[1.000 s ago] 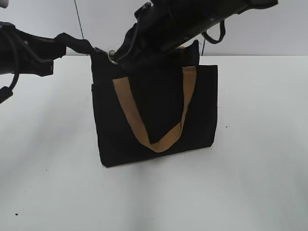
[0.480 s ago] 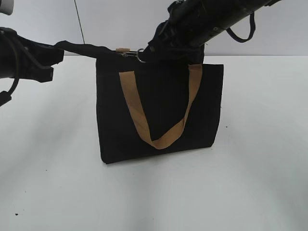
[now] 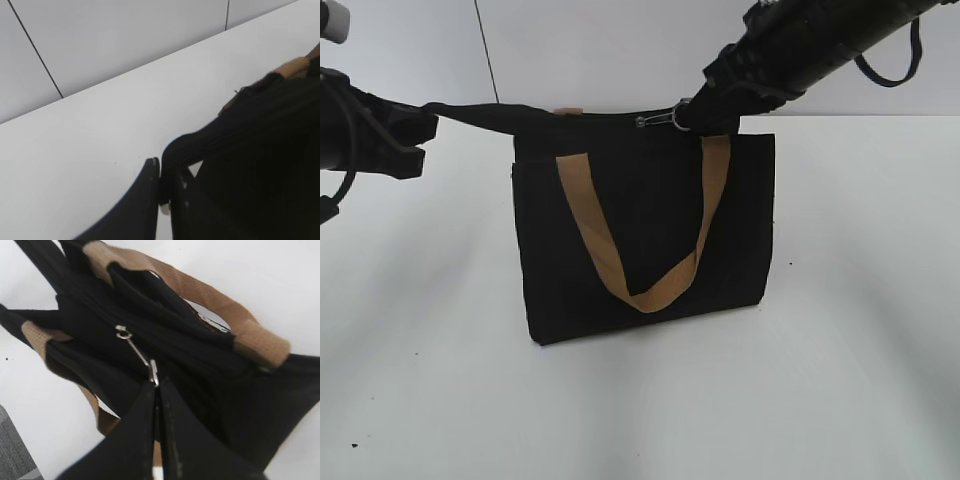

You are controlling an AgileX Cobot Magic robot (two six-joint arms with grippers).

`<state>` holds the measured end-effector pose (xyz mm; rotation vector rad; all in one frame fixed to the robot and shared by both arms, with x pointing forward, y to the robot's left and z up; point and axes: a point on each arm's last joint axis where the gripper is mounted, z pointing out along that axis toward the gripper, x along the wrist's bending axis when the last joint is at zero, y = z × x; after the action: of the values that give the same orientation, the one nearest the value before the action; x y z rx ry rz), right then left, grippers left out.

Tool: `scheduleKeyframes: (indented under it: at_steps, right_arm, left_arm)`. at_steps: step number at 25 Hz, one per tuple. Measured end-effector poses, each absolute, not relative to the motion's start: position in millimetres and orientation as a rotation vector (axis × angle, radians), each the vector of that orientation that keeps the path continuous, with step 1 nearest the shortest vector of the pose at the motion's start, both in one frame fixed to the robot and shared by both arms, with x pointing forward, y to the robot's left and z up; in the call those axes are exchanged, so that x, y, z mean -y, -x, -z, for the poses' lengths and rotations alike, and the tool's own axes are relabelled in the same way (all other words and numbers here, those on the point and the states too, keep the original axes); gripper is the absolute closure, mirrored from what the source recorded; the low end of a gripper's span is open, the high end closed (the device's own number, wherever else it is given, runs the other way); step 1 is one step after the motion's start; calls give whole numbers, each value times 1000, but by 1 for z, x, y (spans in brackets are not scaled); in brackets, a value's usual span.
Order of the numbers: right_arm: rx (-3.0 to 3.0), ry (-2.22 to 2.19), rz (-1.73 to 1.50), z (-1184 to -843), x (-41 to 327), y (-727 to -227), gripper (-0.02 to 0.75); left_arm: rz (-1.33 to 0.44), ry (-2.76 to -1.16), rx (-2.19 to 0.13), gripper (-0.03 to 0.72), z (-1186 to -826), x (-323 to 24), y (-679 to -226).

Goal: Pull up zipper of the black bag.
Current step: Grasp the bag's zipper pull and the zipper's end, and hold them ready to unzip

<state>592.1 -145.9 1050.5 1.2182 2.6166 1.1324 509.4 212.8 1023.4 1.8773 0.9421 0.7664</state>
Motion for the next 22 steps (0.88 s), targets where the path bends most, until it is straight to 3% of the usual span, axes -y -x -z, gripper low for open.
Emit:
scheduleKeyframes:
  at_steps: [8,17,20,22]
  right_arm:
    - [-2554,-1364,-1045,-1048,183,-603,751]
    - [-2556,-1426,-1175,-1052,177,-601,734]
    - [-2537,-1453,-1256,-1057,174,-600,597]
    - [-2534,-1449,-1275,-1060,174,-598,435]
  left_arm:
    - [-776,-1883,-972,656,-1022,-215,-510]
    - [-740,-1831,-941,653,-1026,-212,-510]
    - [-662,-1750,-986,564,-1029,-209,-509]
    - [-609,-1705,-1049,402,-1029,-208,-509]
